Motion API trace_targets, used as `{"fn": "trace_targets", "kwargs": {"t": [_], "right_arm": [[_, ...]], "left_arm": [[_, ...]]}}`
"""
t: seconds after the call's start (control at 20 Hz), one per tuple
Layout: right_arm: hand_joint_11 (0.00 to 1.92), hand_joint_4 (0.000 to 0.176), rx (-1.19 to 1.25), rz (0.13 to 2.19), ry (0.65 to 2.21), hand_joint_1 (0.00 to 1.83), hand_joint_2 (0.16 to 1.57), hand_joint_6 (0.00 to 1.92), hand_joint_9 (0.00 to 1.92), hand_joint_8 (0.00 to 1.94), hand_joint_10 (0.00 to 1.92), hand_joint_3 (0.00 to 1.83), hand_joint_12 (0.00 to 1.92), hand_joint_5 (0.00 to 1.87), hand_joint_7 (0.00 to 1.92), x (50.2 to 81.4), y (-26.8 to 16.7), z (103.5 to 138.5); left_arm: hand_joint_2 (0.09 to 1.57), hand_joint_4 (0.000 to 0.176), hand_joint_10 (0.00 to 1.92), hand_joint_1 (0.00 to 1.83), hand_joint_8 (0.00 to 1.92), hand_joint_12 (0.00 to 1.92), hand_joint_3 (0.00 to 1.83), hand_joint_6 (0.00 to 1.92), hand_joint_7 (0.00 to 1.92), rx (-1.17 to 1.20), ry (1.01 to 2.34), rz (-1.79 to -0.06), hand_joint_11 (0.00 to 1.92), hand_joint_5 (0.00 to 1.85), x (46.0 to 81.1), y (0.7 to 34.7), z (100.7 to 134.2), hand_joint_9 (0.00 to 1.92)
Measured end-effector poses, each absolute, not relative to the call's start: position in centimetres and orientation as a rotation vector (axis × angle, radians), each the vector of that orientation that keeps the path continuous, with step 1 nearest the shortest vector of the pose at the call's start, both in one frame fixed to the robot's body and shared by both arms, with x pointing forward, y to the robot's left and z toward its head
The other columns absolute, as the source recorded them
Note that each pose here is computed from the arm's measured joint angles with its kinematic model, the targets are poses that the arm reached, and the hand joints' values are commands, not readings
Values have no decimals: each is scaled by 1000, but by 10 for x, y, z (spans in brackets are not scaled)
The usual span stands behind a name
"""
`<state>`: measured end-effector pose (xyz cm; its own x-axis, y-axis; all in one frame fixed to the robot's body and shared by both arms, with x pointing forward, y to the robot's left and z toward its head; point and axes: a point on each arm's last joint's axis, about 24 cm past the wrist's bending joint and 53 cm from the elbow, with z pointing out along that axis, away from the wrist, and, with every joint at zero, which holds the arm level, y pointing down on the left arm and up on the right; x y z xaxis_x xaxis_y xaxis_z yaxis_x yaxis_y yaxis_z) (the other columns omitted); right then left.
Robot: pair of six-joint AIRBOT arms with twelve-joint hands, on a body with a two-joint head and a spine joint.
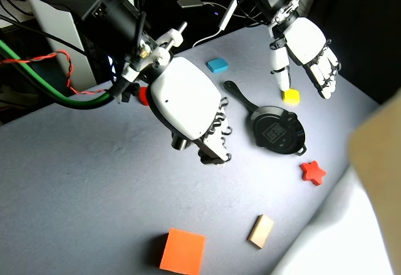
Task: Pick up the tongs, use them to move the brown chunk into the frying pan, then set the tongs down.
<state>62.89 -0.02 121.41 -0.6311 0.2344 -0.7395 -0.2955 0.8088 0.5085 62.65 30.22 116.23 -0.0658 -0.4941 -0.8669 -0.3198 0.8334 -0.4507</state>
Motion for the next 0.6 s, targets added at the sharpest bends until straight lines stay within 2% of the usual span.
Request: {"fn": "trace_targets", "kwargs": {"t": [0.1,0.2,0.35,0.6], "right_arm": [[0,0,-41,746,2078,1067,1185,741,422,609,933,2,1550,501,617,630,-1,1217],[0,0,25,748,2072,1090,1182,704,422,593,905,0,1525,517,621,632,-6,1217],[0,0,86,725,2077,1086,1177,683,440,570,889,0,1545,538,639,634,-15,1210],[0,0,116,725,2094,1061,1195,714,415,593,920,2,1543,512,617,627,-16,1206]], "left_arm": [[1346,42,8,74,3,920,0,9,139,-643,1668,-161,0,114,627,302,1162,194],[1347,46,2,68,1,847,0,2,123,-644,1670,-162,0,88,626,302,1162,177],[1344,32,7,105,4,870,0,13,137,-642,1670,-162,0,126,626,301,1162,194],[1352,31,1,83,0,832,1,5,124,-642,1670,-162,0,123,626,301,1162,180]]}}
